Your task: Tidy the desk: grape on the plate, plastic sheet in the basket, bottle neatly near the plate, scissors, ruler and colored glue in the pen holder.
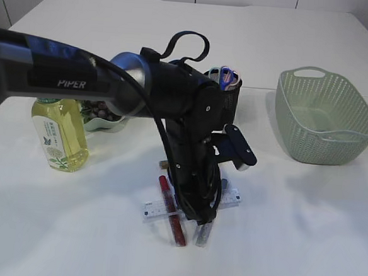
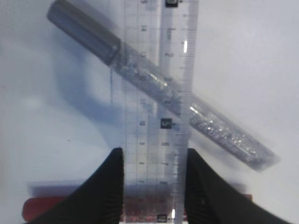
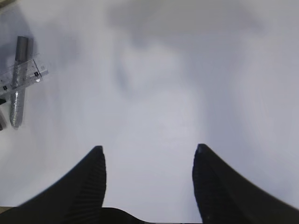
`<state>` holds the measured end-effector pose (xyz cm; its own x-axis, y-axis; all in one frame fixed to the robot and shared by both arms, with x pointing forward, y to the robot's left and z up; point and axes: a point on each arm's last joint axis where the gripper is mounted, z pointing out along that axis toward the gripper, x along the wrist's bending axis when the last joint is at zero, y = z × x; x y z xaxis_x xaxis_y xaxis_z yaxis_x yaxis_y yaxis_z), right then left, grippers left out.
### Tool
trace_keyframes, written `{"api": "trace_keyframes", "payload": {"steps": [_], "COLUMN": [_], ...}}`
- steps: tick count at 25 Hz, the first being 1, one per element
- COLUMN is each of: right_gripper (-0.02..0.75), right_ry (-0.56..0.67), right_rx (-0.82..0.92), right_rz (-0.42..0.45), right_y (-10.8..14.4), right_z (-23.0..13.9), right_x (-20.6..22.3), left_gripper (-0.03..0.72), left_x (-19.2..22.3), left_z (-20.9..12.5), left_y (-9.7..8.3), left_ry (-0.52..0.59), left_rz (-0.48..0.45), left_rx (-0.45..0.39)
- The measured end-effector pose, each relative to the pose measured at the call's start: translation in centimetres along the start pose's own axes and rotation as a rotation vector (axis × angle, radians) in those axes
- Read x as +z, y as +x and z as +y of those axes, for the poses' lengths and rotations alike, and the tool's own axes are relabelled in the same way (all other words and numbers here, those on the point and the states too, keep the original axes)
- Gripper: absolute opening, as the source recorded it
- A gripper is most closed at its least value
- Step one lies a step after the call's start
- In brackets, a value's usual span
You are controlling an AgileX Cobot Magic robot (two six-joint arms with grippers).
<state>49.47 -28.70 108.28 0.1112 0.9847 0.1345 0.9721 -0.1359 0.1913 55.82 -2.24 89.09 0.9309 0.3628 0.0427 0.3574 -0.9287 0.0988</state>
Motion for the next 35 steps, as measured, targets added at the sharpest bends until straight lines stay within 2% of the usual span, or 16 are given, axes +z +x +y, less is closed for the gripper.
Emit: {"api": "trace_keyframes", "payload": {"steps": [10, 17, 21, 25, 30, 35], "right_gripper": [0.467, 0.467, 0.467, 0.467, 0.467, 0.467], "right_ry": [0.000, 0.000, 0.000, 0.000, 0.000, -0.003], "right_rx": [0.000, 0.000, 0.000, -0.005, -0.017, -0.031], "right_rz": [0.000, 0.000, 0.000, 0.000, -0.003, -0.031], "right_y": [0.0, 0.0, 0.0, 0.0, 0.0, -0.3], "right_z": [0.0, 0.0, 0.0, 0.0, 0.0, 0.0], "right_x": [0.0, 0.0, 0.0, 0.0, 0.0, 0.0], "left_gripper": [0.276, 0.276, 0.276, 0.276, 0.276, 0.276], "left_x": [-2.0, -4.4, -5.9, -6.8, -6.9, -8.0], "left_z": [0.9, 2.0, 2.5, 2.5, 2.3, 2.3], "left_y": [0.4, 0.9, 1.4, 2.6, 4.2, 5.1], "left_ry": [0.010, 0.004, -0.016, -0.056, -0.118, -0.189], "left_rz": [-0.004, -0.001, 0.004, -0.002, -0.034, -0.034], "left_rx": [-0.027, -0.223, -0.414, -0.544, -0.625, -0.651]}}
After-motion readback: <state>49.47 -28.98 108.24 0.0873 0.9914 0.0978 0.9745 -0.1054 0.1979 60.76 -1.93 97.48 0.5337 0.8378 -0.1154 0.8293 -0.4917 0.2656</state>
